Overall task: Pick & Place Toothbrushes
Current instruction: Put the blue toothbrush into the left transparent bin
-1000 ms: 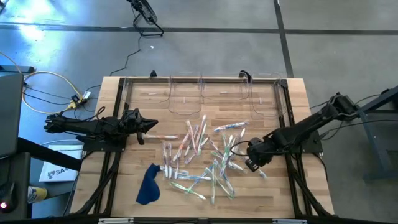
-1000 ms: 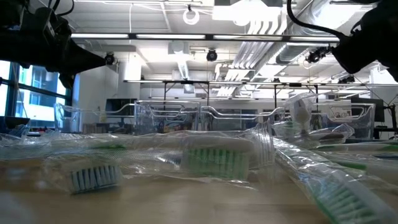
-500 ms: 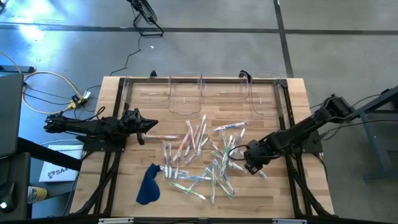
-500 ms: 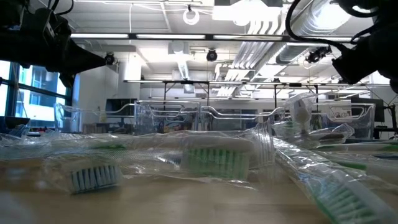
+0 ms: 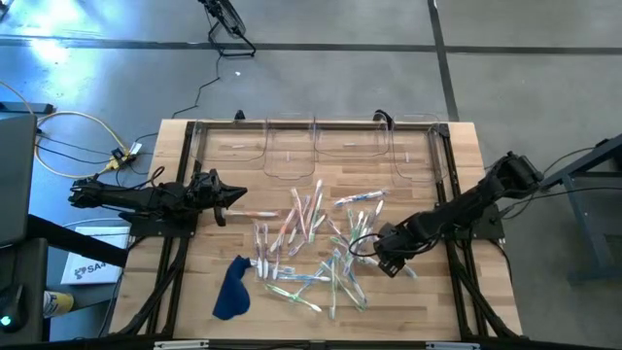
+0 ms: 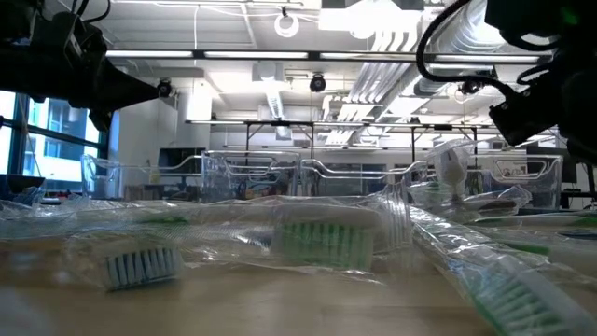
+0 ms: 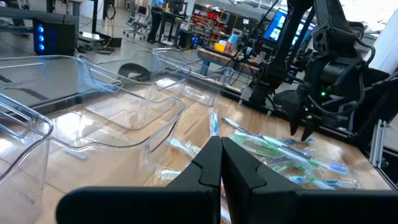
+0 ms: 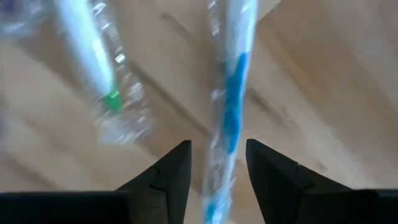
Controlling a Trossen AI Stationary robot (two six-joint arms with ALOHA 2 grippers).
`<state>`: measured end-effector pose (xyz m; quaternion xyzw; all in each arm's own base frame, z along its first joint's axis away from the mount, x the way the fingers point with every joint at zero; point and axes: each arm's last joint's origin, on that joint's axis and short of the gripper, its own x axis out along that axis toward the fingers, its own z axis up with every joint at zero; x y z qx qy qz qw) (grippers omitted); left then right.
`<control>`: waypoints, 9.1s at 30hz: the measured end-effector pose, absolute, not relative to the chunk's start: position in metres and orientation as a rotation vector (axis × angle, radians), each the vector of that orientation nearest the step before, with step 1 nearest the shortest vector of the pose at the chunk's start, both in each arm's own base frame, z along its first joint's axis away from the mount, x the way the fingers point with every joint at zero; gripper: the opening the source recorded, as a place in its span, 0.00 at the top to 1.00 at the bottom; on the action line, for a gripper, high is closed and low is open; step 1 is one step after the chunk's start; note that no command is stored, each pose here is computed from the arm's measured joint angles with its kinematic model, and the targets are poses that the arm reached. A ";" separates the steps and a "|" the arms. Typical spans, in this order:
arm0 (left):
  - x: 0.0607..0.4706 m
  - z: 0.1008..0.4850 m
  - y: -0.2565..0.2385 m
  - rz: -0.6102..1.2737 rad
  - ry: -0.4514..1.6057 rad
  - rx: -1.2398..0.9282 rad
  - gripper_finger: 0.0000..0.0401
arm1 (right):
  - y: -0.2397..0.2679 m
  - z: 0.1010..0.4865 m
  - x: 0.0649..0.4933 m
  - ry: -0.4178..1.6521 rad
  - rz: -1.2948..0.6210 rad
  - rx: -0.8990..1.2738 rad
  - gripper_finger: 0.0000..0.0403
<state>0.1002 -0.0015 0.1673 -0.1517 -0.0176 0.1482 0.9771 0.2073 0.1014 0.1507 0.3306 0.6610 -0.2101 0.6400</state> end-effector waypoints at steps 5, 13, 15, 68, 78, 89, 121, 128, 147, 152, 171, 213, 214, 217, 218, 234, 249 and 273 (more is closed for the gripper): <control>0.100 0.167 -0.002 0.299 -0.036 -0.306 1.00 | 0.101 0.144 0.208 1.517 -0.499 0.699 0.64; 0.100 0.167 -0.002 0.299 -0.035 -0.306 1.00 | 0.103 0.133 0.211 1.586 -0.449 0.656 0.64; 0.100 0.167 -0.002 0.299 -0.035 -0.306 1.00 | 0.104 0.133 0.211 1.589 -0.439 0.645 0.65; 0.100 0.168 -0.002 0.281 -0.042 -0.315 1.00 | 0.070 0.222 0.166 1.340 -0.196 0.688 0.99; 0.098 0.192 -0.002 0.264 -0.222 -0.052 1.00 | 0.066 0.238 0.168 1.103 -0.187 0.677 0.99; 0.098 0.227 -0.003 0.261 -0.197 0.168 1.00 | 0.038 0.253 0.198 0.787 -0.199 0.651 0.99; 0.163 0.313 0.020 0.243 0.121 -0.059 1.00 | -0.001 0.269 0.260 0.319 -0.090 0.513 0.99; 0.187 0.321 0.046 0.079 -0.027 -0.027 1.00 | -0.002 0.276 0.262 0.243 -0.093 0.484 0.99; 0.267 0.309 0.069 -0.012 -0.185 -0.162 0.70 | -0.005 0.277 0.264 0.191 -0.179 0.349 0.99; 0.289 0.327 0.073 -0.095 -0.197 -0.150 0.63 | -0.005 0.274 0.268 0.196 -0.213 0.289 0.99; 0.316 0.332 0.081 -0.082 -0.060 -0.191 0.63 | 0.003 0.278 0.267 0.162 -0.310 0.136 0.99; 0.338 0.318 0.068 -0.081 -0.092 -0.192 0.87 | 0.003 0.275 0.268 0.181 -0.304 0.133 0.99; 0.338 0.318 0.068 -0.078 -0.093 -0.192 0.90 | 0.003 0.275 0.268 0.181 -0.304 0.134 0.99; 0.338 0.318 0.068 -0.063 -0.096 -0.192 0.95 | 0.003 0.275 0.268 0.184 -0.305 0.133 0.99; 0.338 0.318 0.068 -0.063 -0.095 -0.192 0.96 | 0.003 0.275 0.268 0.185 -0.305 0.133 0.99; 0.338 0.317 0.068 -0.086 -0.087 -0.163 0.96 | 0.004 0.275 0.267 0.189 -0.279 0.176 0.95; 0.337 0.317 0.072 -0.121 -0.084 -0.123 0.96 | 0.005 0.270 0.265 0.258 -0.215 0.173 0.60; 0.265 0.328 0.124 0.130 0.253 0.021 0.96 | 0.003 0.285 0.182 0.509 -0.269 0.366 0.92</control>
